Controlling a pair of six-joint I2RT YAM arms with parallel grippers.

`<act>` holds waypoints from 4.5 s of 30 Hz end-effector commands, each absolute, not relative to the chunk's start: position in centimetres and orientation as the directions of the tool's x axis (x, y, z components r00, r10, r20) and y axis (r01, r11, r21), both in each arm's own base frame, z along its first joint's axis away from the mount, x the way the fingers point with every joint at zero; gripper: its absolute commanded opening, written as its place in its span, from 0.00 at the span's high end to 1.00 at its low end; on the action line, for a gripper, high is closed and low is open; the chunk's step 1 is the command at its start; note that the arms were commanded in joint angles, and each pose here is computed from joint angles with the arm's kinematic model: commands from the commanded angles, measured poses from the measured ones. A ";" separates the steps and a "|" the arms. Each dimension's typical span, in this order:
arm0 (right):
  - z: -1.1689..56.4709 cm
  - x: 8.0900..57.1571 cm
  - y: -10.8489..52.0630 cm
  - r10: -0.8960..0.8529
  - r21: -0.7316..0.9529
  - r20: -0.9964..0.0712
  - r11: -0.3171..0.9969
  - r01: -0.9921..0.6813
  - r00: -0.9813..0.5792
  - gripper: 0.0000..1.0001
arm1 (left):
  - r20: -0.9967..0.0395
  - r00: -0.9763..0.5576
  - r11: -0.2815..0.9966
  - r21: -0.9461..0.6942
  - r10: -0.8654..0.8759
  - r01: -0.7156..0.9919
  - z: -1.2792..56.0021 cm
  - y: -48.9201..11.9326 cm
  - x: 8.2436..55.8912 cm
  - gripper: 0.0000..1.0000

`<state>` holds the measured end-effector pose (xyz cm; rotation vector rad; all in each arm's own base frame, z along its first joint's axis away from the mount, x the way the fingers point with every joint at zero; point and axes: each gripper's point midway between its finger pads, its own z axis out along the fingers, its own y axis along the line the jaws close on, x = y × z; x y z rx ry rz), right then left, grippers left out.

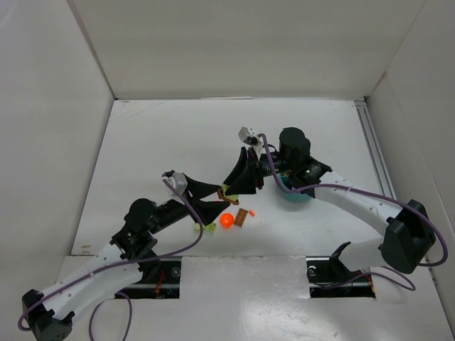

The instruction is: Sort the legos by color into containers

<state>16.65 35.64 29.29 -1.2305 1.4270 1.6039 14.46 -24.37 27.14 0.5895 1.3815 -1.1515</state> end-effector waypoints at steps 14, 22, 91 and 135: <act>32.7 16.1 35.6 -0.027 0.248 -0.968 -0.229 -0.941 -0.248 0.91 | -0.941 -0.163 0.375 -0.272 -0.297 0.886 28.2 -24.4 14.4 0.49; 33.0 16.1 35.6 -0.019 0.240 -0.970 -0.222 -0.945 -0.242 0.91 | -0.942 -0.169 0.377 -0.275 -0.290 0.885 27.9 -24.4 14.4 0.77; 16.5 35.6 5.3 0.066 0.142 -0.951 0.961 -0.238 -0.301 0.89 | -0.791 -0.455 0.813 -0.542 -0.409 0.212 20.2 -18.8 22.8 0.90; 18.6 33.9 8.1 0.062 0.144 -0.957 0.950 -0.277 -0.285 0.53 | -0.817 -0.454 0.796 -0.519 -0.355 0.312 21.8 -20.4 22.7 0.90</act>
